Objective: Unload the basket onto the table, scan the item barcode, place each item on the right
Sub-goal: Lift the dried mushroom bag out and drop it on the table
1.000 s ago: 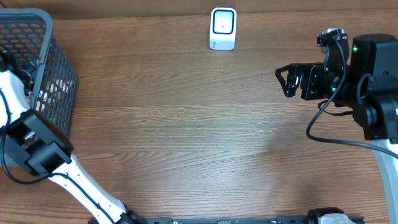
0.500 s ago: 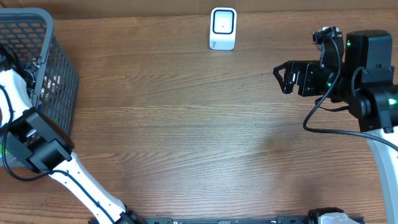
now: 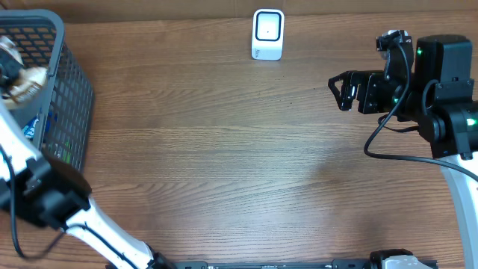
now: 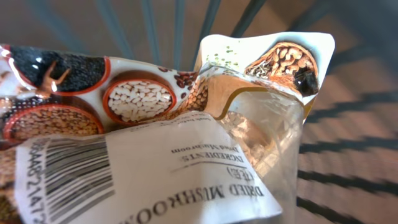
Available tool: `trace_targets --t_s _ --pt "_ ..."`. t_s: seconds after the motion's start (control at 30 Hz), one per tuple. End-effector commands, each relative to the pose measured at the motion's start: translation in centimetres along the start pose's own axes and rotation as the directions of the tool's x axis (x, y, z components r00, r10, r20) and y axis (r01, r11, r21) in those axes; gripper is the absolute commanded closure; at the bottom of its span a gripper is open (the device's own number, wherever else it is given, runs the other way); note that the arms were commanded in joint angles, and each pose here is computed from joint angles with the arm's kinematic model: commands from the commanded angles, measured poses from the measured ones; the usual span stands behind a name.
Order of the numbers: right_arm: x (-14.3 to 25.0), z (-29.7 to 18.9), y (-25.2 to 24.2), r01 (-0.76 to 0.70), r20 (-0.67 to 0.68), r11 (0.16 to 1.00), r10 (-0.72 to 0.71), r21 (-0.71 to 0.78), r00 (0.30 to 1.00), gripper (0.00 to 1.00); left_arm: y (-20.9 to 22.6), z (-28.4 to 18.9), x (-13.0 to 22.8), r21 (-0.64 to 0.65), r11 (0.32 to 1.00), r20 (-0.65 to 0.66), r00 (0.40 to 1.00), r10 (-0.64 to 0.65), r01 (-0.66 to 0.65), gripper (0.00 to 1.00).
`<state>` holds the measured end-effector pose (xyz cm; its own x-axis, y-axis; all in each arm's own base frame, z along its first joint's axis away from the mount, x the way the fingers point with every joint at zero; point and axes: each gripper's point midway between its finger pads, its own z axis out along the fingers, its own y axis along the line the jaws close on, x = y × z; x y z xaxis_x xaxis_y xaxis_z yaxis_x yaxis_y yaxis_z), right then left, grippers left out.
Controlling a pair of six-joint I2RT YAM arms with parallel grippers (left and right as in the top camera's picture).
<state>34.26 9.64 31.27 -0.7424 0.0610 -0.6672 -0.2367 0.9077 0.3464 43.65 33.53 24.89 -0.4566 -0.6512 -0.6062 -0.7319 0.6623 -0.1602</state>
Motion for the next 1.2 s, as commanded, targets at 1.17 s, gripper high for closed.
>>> trace_targets --t_s 1.17 --pt "-2.7 -0.7 0.8 0.038 0.099 0.999 -0.037 -0.014 0.994 0.01 -13.6 -1.9 36.8 0.464 0.729 -0.580 0.449 0.680 -0.503 0.87"
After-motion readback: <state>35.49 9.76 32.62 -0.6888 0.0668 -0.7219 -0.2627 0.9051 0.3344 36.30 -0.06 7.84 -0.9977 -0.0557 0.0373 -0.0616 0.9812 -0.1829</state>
